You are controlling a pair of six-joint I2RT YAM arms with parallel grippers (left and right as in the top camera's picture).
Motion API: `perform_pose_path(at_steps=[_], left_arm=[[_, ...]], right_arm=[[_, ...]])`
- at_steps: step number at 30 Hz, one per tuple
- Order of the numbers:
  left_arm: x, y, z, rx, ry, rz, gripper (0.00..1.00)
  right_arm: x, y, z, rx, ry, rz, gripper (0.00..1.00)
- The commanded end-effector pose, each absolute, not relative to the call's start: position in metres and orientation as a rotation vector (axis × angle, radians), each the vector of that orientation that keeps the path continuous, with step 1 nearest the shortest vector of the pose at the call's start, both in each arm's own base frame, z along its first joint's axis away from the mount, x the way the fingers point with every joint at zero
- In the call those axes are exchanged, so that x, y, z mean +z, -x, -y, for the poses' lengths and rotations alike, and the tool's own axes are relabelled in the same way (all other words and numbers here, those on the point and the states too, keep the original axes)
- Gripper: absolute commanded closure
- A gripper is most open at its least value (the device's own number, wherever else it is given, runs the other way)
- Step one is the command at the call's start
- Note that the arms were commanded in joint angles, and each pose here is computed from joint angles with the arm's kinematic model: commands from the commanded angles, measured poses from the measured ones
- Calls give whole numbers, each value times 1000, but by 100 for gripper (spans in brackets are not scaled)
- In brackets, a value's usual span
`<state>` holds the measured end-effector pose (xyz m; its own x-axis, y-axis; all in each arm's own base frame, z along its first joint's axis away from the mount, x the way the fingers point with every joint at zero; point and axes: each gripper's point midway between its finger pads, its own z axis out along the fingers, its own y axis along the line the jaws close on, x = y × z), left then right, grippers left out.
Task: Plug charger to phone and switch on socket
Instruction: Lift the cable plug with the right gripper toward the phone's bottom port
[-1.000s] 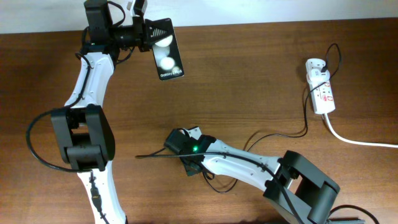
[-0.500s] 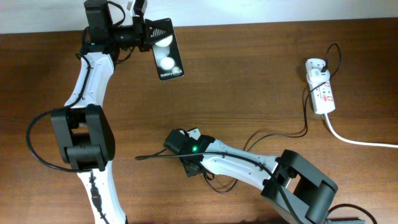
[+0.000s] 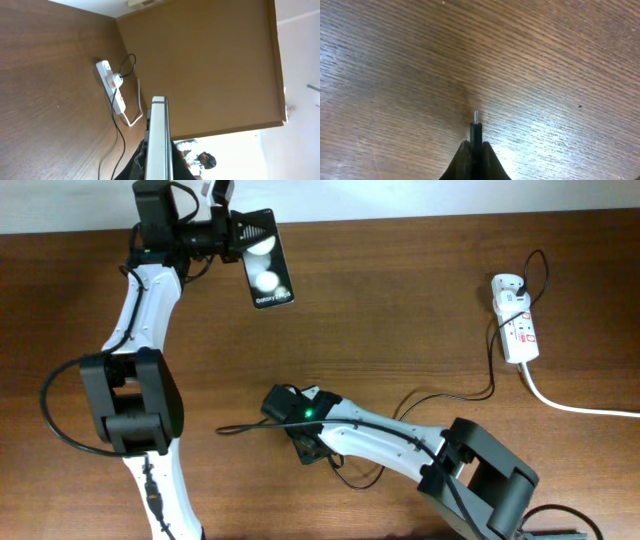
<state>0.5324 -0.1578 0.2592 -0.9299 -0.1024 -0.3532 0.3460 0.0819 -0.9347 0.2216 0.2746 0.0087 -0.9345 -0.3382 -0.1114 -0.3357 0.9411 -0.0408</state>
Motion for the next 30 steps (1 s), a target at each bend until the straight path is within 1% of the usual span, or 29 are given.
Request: perform_pose_path(at_steps=[1,3,4,6,8,10,12,15,18,20,23,25,26,28,30], left_arm=[[264,-535,141,-1892,-252,-2012,100],[264,-537,135,-1884,-238,-2009,100],[264,-537,135,-1884,-238,-2009,100],[264,-537,135,-1887,-234,-2012,100],[265,-535,136,-1903,-235,-2015,100],[267,-528,144,-1943,-281,-2013,100],[267,-525,152,-1955,-301,-2016,100],[269,-524,162,-1979,-295,-2032,100],[282,-527,162,-1976,-303,-2018,100],[296,-529,161,-1947,-345,-1979,100],[305,-540,160,-1904,-297,-1942,100],[306,-548,159,-1886,-235,-1933,100],[307,-554,159,-1882,-175,-1930,100],[313,-561,161,-1878,-114,-1909,100],[331,-566,163,-1878,-82,-1838,100]], right_arm=[[28,-225,-283,161,470,-3027,96],[69,-236,-285,475,403,-3023,96],[94,-241,-289,670,418,-2984,96],[170,-259,-290,1155,481,-2737,96],[220,-271,-287,1451,559,-2500,96],[245,-279,-287,1599,669,-2310,96],[256,-282,-292,1605,773,-2183,96],[261,-305,-297,1578,788,-2076,96],[237,-342,-298,1656,634,-2128,96],[222,-365,-295,1794,580,-2097,96],[212,-381,-295,1858,565,-2060,96],[221,-386,-297,1854,589,-2001,96],[233,-390,-298,1849,600,-1946,96],[243,-397,-296,1841,569,-1912,96],[253,-403,-295,1843,523,-1888,96]])
